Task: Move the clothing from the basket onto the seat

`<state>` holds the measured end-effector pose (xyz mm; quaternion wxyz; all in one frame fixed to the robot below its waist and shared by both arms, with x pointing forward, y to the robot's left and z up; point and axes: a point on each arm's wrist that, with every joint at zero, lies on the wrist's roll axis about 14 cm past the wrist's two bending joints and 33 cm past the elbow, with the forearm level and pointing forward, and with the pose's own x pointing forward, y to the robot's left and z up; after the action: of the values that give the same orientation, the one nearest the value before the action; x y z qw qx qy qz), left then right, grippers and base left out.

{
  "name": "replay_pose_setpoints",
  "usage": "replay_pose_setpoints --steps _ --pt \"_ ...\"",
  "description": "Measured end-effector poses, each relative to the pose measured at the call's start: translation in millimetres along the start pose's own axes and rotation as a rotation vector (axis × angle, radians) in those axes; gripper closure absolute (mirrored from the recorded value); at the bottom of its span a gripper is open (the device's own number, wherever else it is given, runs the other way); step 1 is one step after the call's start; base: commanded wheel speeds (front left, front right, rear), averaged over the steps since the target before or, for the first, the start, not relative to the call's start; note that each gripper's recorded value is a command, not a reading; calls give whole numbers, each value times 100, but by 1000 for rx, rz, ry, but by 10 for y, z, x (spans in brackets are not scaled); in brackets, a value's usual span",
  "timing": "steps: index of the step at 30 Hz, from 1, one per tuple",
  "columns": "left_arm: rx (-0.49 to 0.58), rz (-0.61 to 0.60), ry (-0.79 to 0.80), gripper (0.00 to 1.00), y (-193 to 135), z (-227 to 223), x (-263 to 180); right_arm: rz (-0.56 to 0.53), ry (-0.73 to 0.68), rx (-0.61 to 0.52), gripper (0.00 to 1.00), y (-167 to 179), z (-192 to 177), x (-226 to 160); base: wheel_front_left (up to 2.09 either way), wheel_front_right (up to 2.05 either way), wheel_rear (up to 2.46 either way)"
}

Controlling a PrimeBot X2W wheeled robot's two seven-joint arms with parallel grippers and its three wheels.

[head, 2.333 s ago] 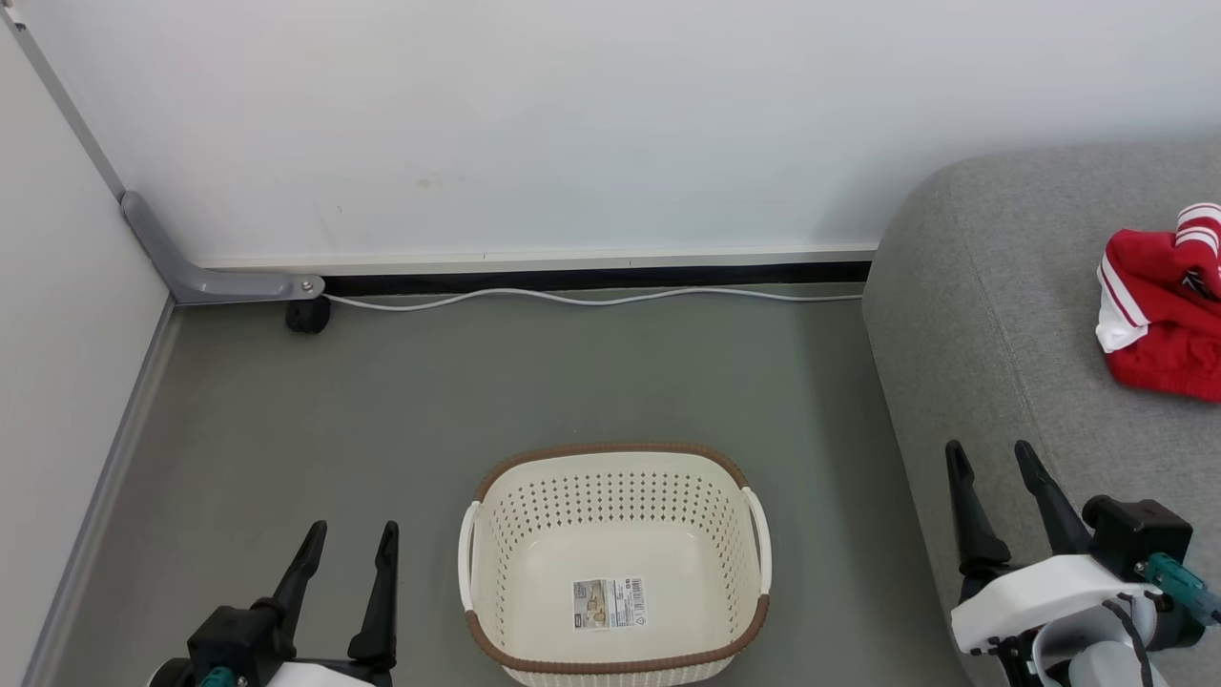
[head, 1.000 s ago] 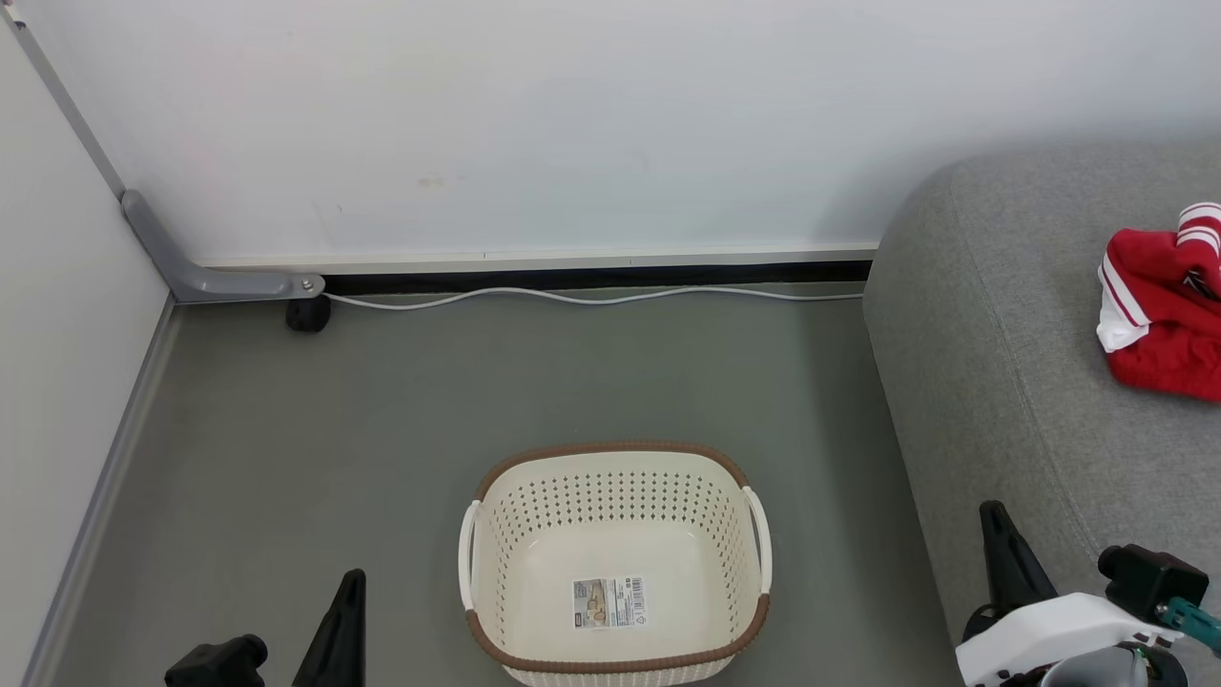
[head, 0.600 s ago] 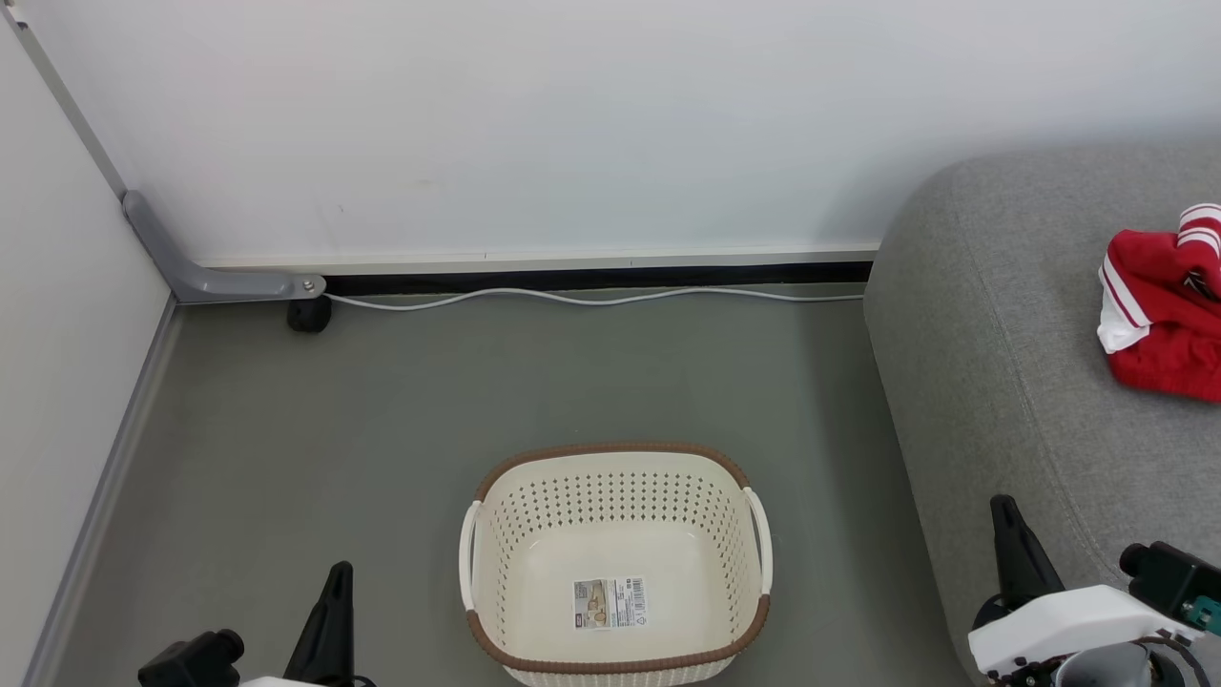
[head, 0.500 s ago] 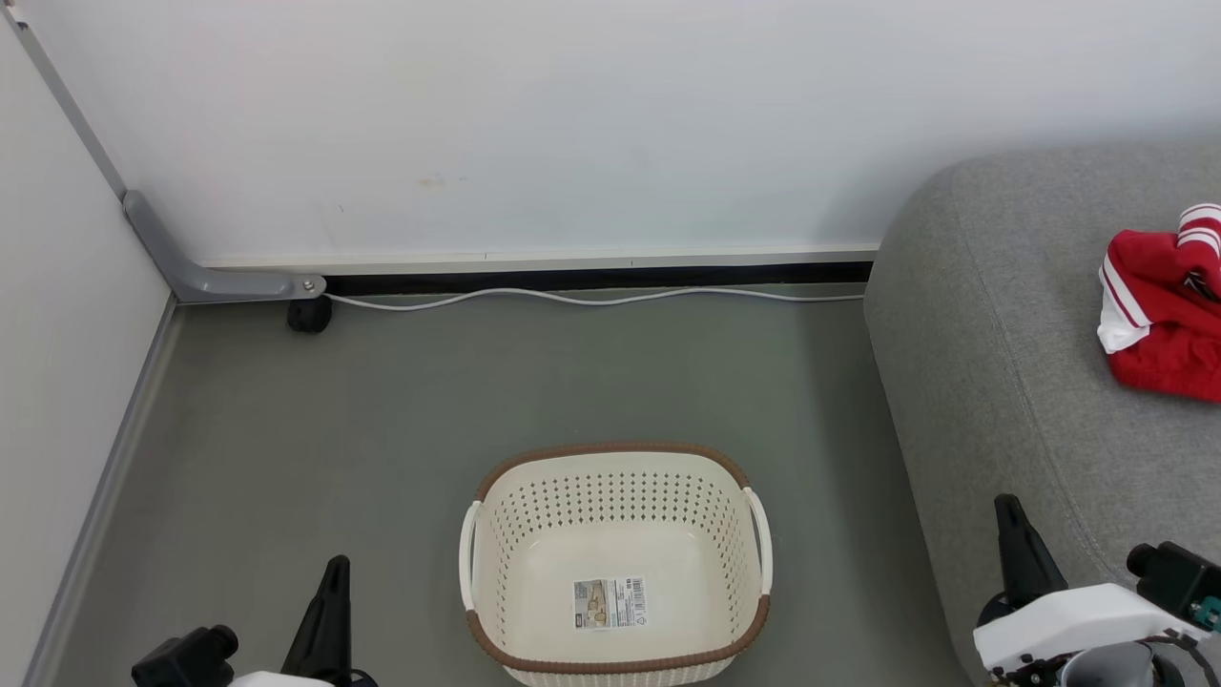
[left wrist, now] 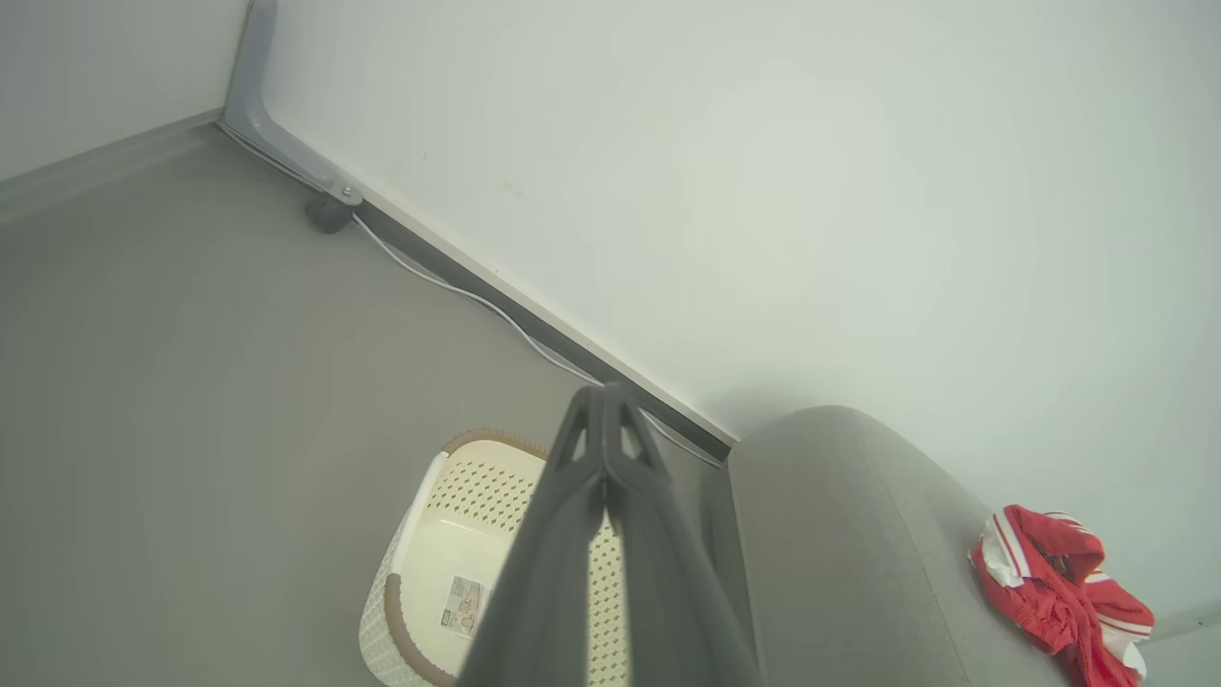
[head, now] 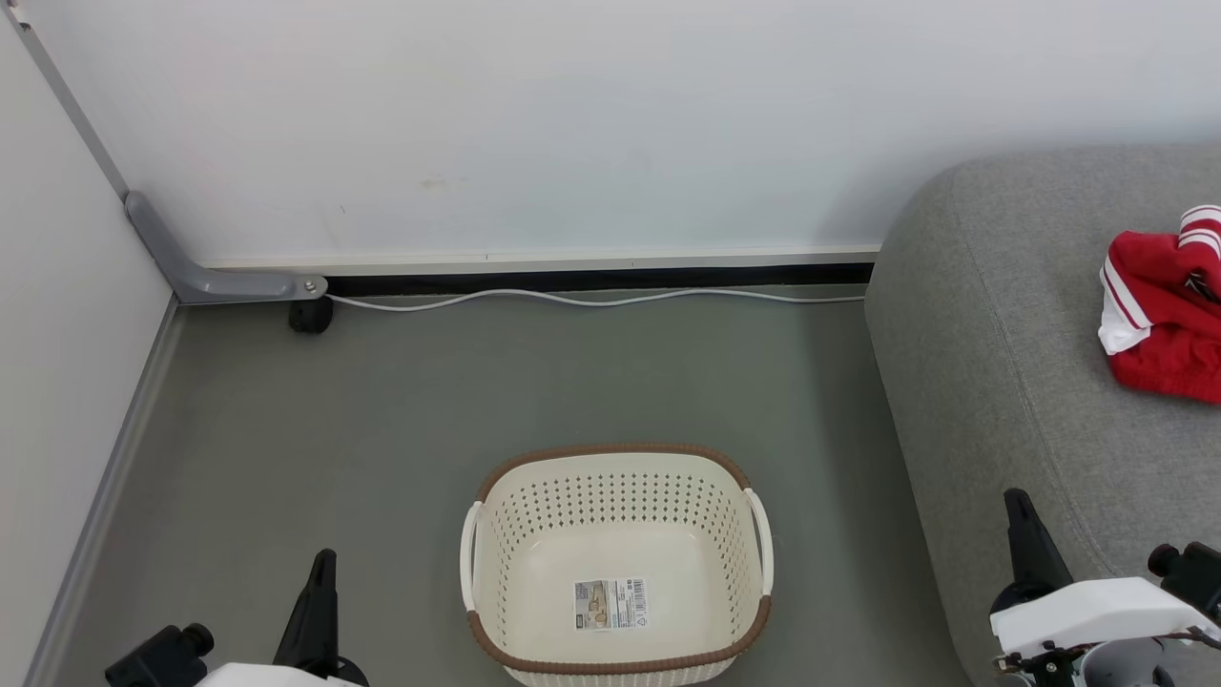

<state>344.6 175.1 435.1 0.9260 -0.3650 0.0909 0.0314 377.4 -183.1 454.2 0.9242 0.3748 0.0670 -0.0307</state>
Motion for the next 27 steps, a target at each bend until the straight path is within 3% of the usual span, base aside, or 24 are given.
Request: replay_pose_setpoints --steps 27 --pt "-291 -2 -7 100 -37 124 78 -9 -26 292 100 -1 140 18 0 0 0"
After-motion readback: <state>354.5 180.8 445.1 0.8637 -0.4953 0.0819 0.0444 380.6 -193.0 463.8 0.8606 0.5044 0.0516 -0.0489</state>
